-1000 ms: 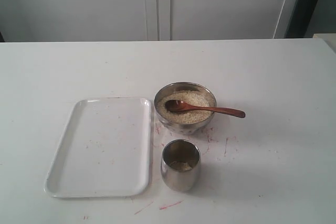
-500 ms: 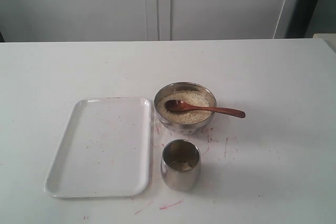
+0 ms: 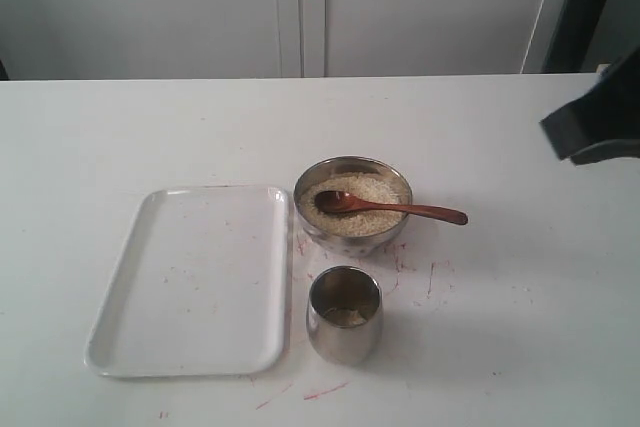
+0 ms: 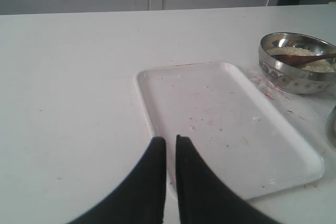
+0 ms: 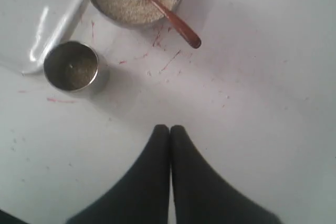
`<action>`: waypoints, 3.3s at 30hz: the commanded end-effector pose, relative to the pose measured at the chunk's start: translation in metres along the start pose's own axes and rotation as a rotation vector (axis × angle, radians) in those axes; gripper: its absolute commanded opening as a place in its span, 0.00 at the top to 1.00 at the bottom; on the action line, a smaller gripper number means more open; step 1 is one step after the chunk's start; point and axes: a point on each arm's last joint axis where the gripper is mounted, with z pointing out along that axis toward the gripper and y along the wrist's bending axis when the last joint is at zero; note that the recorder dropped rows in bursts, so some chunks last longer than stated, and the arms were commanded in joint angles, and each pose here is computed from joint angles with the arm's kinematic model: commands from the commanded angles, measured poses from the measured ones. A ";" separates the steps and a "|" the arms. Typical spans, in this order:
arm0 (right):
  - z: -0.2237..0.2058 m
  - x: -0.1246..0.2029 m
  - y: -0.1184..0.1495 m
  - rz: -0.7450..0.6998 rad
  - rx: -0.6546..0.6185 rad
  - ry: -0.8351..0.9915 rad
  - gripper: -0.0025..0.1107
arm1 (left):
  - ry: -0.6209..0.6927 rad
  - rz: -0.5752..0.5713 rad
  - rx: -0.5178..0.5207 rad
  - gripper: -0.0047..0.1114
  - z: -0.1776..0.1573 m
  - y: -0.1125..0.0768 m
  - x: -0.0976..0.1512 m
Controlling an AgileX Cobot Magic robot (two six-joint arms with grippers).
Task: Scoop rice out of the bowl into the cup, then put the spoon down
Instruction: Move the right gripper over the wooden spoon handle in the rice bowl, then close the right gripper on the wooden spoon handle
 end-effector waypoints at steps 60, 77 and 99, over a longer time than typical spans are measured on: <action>0.222 -0.055 0.011 -0.575 0.104 0.365 0.48 | -0.008 -0.009 0.008 0.84 0.000 -0.001 -0.002; 0.233 -0.053 -0.014 -0.474 -0.029 0.329 0.48 | -0.008 -0.009 0.008 0.84 0.000 -0.001 -0.002; 0.253 -0.051 -0.014 -0.477 -0.029 0.320 0.51 | -0.008 -0.009 0.008 0.84 0.000 -0.001 -0.002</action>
